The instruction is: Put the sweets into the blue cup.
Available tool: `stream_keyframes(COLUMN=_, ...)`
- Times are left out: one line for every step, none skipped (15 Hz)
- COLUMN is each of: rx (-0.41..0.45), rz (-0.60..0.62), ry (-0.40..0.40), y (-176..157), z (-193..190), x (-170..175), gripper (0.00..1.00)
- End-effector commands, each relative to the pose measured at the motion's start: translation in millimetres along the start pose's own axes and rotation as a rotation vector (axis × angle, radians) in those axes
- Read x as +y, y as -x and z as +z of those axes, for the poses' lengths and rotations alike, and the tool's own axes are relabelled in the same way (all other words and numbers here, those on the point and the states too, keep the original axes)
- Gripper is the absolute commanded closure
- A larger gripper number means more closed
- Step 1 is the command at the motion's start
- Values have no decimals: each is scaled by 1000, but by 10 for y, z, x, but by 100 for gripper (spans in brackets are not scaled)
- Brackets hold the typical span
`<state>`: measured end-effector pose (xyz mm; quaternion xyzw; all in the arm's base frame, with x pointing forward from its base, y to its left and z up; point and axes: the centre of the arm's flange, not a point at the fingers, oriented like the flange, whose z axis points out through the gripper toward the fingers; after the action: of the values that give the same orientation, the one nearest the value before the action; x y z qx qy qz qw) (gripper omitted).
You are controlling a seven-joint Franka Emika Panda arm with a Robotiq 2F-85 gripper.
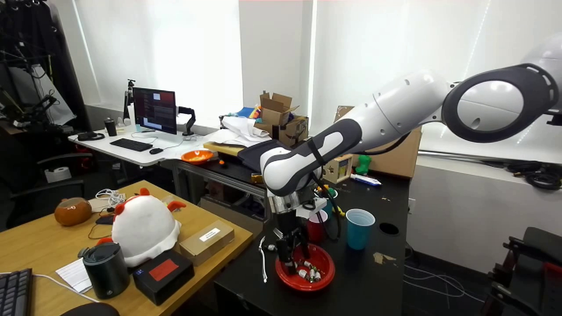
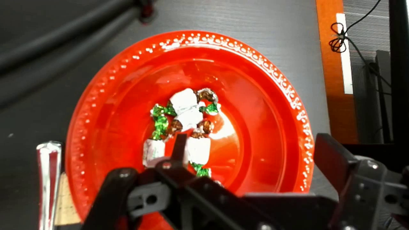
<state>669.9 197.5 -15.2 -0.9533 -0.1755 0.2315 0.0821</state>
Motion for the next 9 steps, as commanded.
stream_keyframes(rx=-19, rz=9, ry=-10, y=-167, z=49, x=63, gripper=0)
stream_keyframes(rx=-16, rz=9, ry=-7, y=-184, z=68, x=67, gripper=0)
stream_keyframes(rx=-13, rz=11, ry=-5, y=-190, z=86, x=70, gripper=0)
stream_keyframes(rx=-12, rz=12, ry=-3, y=-190, z=102, x=77, gripper=0)
stream_keyframes(rx=-12, rz=14, ry=9, y=-185, z=112, x=87, gripper=0)
stream_keyframes(rx=-12, rz=14, ry=16, y=-180, z=117, x=95, gripper=0)
stream_keyframes(rx=-10, rz=15, ry=21, y=-171, z=113, x=111, gripper=0)
stream_keyframes(rx=-10, rz=18, ry=27, y=-167, z=115, x=127, gripper=0)
stream_keyframes(rx=-10, rz=23, ry=38, y=-165, z=120, x=146, gripper=0)
